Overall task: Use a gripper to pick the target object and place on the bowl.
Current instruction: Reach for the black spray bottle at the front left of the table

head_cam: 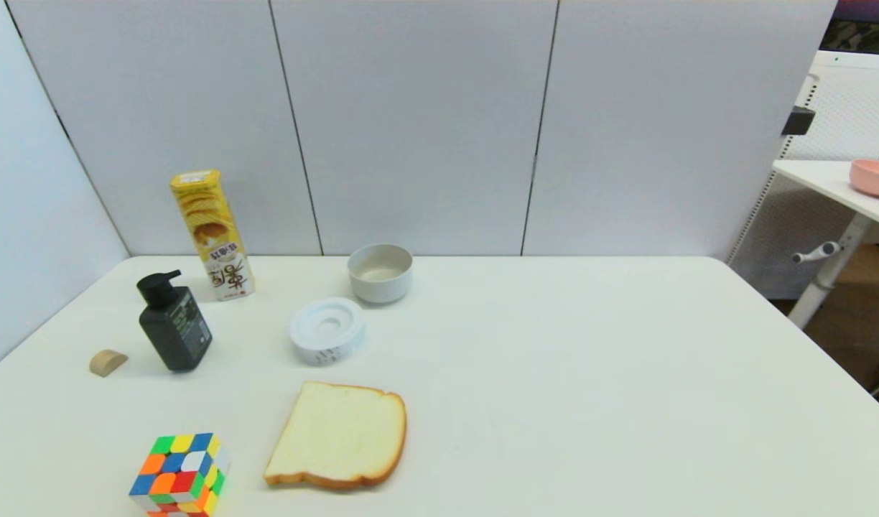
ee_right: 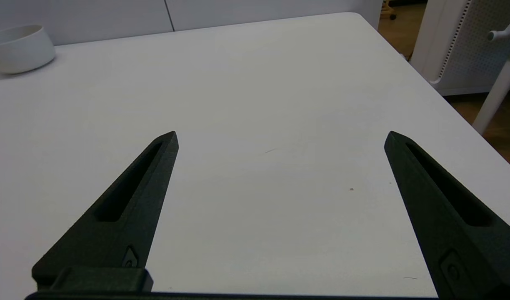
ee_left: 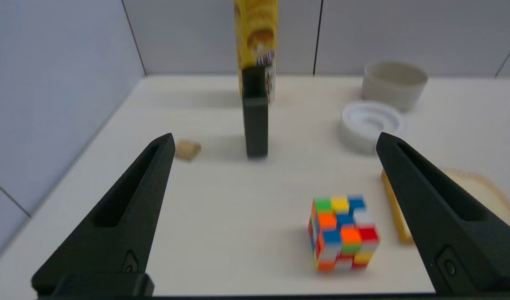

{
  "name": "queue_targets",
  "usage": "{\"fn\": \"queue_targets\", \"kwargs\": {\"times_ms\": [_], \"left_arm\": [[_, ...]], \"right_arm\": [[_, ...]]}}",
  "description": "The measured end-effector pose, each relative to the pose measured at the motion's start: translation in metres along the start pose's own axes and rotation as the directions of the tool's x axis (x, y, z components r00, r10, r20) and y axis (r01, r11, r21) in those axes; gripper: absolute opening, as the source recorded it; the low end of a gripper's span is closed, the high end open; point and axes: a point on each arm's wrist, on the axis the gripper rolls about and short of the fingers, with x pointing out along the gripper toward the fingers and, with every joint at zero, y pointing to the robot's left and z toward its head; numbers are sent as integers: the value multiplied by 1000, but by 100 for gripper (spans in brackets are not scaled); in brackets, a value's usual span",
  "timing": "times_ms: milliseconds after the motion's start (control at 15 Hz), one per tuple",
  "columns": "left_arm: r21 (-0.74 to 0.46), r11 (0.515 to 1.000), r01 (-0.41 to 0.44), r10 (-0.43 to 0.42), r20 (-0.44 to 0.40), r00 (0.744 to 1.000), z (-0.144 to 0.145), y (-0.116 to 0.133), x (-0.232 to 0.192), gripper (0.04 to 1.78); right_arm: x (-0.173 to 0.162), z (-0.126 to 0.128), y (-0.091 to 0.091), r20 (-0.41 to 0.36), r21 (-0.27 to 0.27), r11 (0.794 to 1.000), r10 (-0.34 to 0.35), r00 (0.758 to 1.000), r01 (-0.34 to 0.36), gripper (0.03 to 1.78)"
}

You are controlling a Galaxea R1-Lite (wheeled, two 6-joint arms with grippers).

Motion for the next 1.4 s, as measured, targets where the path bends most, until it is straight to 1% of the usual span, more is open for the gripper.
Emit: {"fn": "queue_targets", "kwargs": {"times_ms": [133, 267, 467, 600, 733, 800, 933, 1200, 1400], "left_arm": [[-18, 1000, -23, 23, 10, 1000, 44, 1, 21, 171], [-29, 999, -42, 43, 8, 999, 82, 2, 52, 171], [-32, 998, -56, 55, -29, 998, 110, 2, 101, 171], [-32, 998, -56, 54, -76, 996, 112, 1, 131, 171], [-35, 998, -55, 50, -137, 989, 102, 0, 155, 171], [-34, 998, -55, 48, -180, 982, 90, -1, 164, 171], [-39, 998, -55, 45, -231, 972, 68, -2, 175, 171], [-73, 996, -59, 35, -286, 957, 19, -4, 185, 171], [-90, 995, -33, 2, -329, 944, -16, -2, 186, 171]], "right_arm": [[0, 0, 0, 0, 0, 1000, 0, 1000, 0, 171], [0, 0, 0, 0, 0, 1000, 0, 1000, 0, 171], [0, 0, 0, 0, 0, 1000, 0, 1000, 0, 171], [0, 0, 0, 0, 0, 1000, 0, 1000, 0, 171], [0, 0, 0, 0, 0, 1000, 0, 1000, 0, 171], [0, 0, 0, 0, 0, 1000, 0, 1000, 0, 171], [0, 0, 0, 0, 0, 1000, 0, 1000, 0, 171], [0, 0, 0, 0, 0, 1000, 0, 1000, 0, 171], [0, 0, 0, 0, 0, 1000, 0, 1000, 0, 171]]}}
